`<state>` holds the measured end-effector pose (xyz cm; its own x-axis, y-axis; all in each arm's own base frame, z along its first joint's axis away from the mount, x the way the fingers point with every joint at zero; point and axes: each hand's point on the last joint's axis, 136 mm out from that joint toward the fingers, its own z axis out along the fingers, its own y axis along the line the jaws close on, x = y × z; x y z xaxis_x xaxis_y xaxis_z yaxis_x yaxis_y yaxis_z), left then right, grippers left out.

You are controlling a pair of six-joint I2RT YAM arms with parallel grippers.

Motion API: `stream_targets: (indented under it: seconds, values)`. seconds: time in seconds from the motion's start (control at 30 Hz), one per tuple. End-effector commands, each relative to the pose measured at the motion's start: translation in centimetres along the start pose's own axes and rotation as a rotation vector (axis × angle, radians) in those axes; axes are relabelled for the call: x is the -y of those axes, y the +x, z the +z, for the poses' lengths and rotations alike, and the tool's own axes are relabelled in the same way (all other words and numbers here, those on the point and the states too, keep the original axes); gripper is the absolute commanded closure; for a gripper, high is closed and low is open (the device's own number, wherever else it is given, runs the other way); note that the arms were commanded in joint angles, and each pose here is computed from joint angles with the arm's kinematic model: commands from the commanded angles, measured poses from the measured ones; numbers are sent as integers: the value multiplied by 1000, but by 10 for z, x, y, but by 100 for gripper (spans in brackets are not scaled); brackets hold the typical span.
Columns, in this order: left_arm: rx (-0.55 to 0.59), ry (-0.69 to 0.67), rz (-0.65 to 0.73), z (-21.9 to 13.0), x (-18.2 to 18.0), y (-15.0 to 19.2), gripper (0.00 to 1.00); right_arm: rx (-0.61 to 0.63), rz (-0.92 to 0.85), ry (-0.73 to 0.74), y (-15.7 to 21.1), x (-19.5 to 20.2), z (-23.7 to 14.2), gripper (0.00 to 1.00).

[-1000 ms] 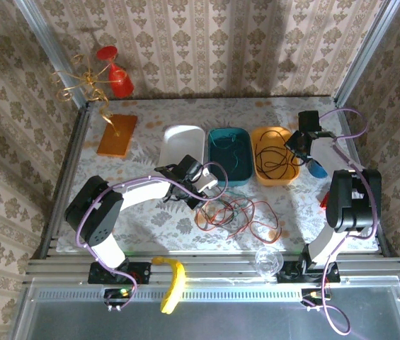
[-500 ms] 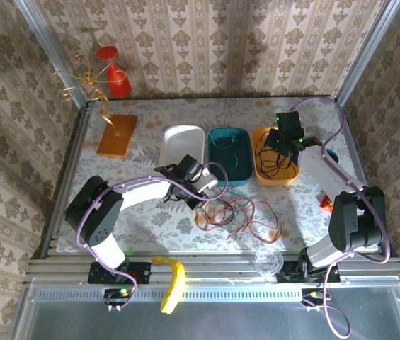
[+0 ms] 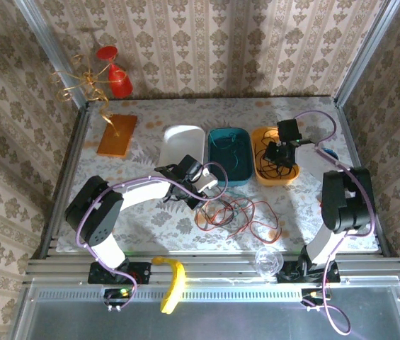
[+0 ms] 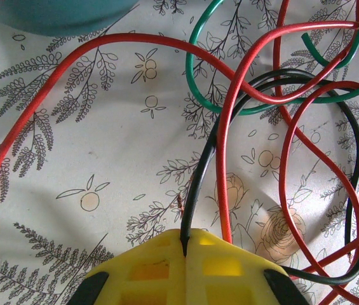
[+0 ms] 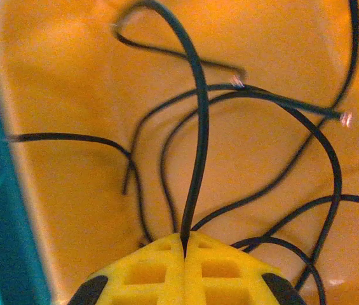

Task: Untangle the cables

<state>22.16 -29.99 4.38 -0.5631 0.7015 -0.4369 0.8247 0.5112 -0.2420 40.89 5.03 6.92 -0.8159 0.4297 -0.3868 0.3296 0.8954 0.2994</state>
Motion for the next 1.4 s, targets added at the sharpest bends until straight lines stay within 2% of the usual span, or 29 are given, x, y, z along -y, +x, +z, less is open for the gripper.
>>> stream_targets:
  seconds: [0.0,0.17,0.2,0.3,0.4,0.6,0.77,0.87,0.97,1.07,1.17,1.37]
  values:
    - [-5,-4,18,-4,2,-1,100,-112,80,12,19,9,8,100]
    - [-5,-6,16,-5,2,-1,100,-106,98,-7,16,7,5,97]
    - [-3,-7,17,-5,2,-1,100,-94,95,-17,13,4,2,94]
    - [-1,-6,18,-5,2,-3,100,-41,88,-23,3,1,-13,73]
    - [-2,-4,20,-4,2,-4,100,24,83,-12,-8,2,-33,61]
    - [4,-2,21,-3,3,-7,100,139,42,9,-16,4,-75,56]
    - [9,-2,25,-2,3,-8,100,209,-73,14,0,-10,-107,55]
    - [12,-2,23,-2,1,-8,100,162,-247,-99,38,-45,-113,55]
    - [21,2,21,-3,1,-10,100,11,-403,-246,99,-76,-110,55]
    - [25,4,19,-3,0,-11,100,-131,-516,-283,155,-82,-97,56]
    - [24,5,18,-3,0,-11,100,-201,-520,-229,177,-69,-78,55]
    - [20,7,15,-3,1,-11,100,-217,-499,-140,180,-57,-45,55]
